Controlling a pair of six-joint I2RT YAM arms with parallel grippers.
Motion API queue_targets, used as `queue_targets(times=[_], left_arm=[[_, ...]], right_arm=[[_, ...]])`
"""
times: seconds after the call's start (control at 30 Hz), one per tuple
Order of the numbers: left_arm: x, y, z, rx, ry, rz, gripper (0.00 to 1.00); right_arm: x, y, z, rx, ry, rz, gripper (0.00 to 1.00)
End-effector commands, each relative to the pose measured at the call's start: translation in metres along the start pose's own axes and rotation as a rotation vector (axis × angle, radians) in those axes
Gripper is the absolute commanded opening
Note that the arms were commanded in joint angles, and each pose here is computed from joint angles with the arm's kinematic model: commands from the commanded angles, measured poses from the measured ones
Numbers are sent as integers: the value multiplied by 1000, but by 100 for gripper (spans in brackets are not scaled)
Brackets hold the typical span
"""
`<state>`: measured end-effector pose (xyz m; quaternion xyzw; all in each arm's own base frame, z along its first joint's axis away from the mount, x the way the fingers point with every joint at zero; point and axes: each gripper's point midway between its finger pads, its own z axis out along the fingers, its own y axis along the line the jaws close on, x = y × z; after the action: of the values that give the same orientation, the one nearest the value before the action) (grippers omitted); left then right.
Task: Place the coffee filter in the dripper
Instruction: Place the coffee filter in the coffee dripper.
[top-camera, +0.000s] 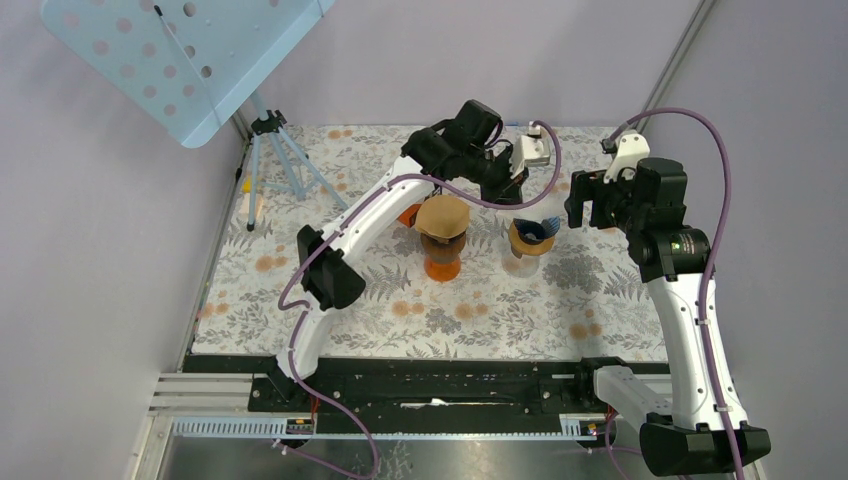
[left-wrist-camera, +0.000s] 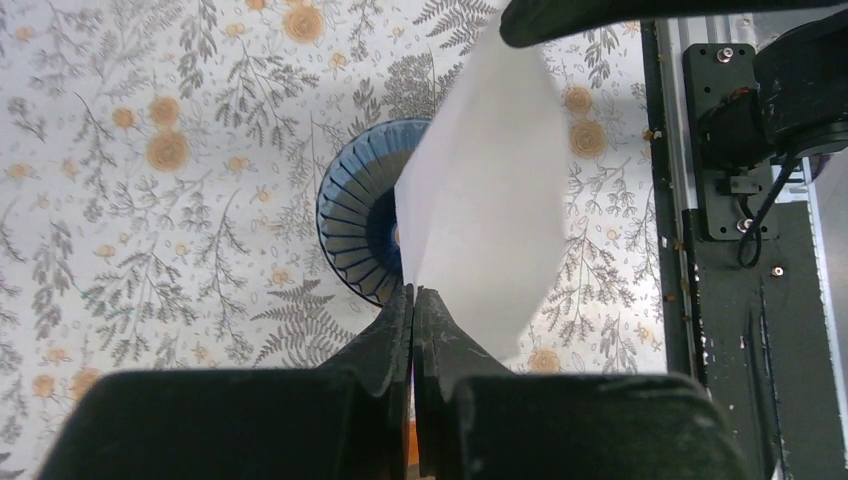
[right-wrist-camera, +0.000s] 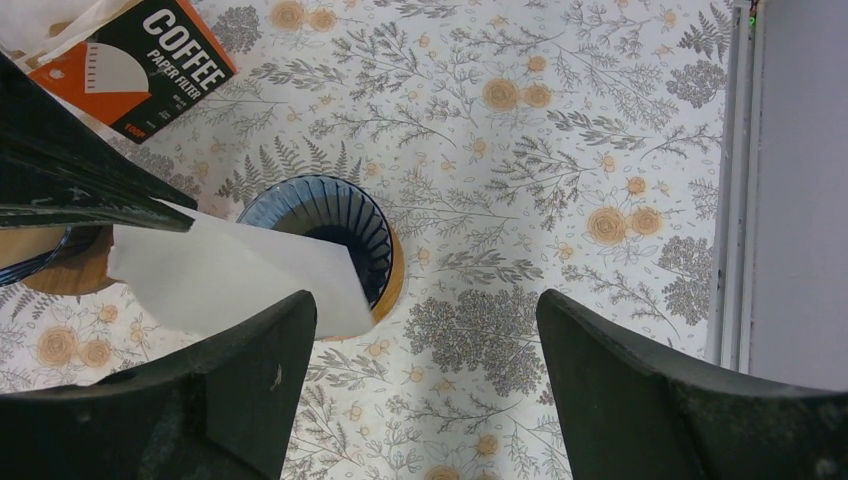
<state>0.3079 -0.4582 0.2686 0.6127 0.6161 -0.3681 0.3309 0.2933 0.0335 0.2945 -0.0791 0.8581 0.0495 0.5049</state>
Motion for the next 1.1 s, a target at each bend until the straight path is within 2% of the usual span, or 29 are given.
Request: queue_targets(times=[0.0,0.2,0.7,1.07], left_arm=[[-39,-6,-24,-7,-90,130,0],[-39,-4,-18,-1,-93,149,0],[-10,-14,0,57,-17,133,0],[-5,-4,8,29,-6,133,0]], right_arm=[[-12,-2,-9,10,-30,8,88],[-9,-2,-7,8,-22,13,88],[-7,1,4,-21,-8,20,88],[18,7,28,-77,66,57,88]])
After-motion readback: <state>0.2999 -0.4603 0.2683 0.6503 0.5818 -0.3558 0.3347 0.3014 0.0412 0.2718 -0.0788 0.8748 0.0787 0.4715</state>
